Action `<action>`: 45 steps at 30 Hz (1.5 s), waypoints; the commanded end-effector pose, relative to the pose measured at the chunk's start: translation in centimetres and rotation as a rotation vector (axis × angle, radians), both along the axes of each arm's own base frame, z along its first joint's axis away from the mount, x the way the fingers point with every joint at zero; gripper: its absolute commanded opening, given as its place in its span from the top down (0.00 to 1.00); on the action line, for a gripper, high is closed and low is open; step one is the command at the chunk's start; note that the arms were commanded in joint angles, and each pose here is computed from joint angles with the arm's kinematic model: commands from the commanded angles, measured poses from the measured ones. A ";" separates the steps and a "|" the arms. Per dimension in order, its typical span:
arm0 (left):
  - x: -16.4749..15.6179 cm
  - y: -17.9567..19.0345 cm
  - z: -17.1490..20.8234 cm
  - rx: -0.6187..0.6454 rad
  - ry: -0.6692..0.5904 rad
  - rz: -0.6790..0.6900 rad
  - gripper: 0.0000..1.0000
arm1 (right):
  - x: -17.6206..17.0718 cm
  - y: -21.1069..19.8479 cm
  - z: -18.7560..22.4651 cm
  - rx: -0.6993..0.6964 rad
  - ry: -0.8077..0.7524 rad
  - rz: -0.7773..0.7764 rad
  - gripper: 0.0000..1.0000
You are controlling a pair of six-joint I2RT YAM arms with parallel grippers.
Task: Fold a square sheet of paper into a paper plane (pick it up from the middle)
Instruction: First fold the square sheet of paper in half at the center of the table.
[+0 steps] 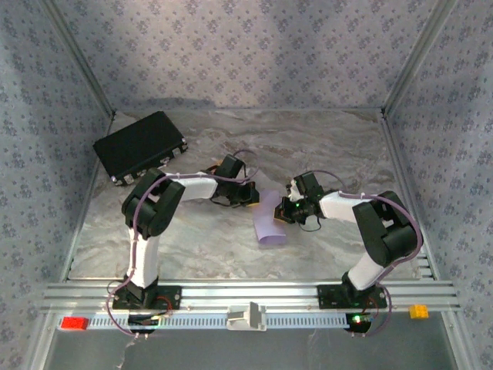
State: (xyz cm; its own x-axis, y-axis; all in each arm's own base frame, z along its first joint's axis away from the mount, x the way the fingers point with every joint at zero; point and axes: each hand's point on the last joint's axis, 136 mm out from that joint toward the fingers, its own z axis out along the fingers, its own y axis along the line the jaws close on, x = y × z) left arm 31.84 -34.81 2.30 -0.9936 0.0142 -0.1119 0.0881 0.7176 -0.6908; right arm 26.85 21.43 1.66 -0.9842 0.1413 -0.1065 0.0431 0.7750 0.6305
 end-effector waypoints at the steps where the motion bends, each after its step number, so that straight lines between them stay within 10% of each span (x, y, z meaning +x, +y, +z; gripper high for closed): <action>1: 1.6 1.5 -1.2 0.053 -0.006 0.040 0.97 | -3.2 -3.7 -4.2 -0.191 0.131 -0.042 1.00; 29: 6.6 2.2 2.3 0.139 -0.067 0.180 0.98 | -3.2 -3.5 -4.3 -0.177 0.131 -0.050 1.00; 45: -5.8 -2.2 5.0 -0.034 -0.001 -0.086 0.96 | -3.0 -3.5 -4.0 -0.179 0.118 -0.066 1.00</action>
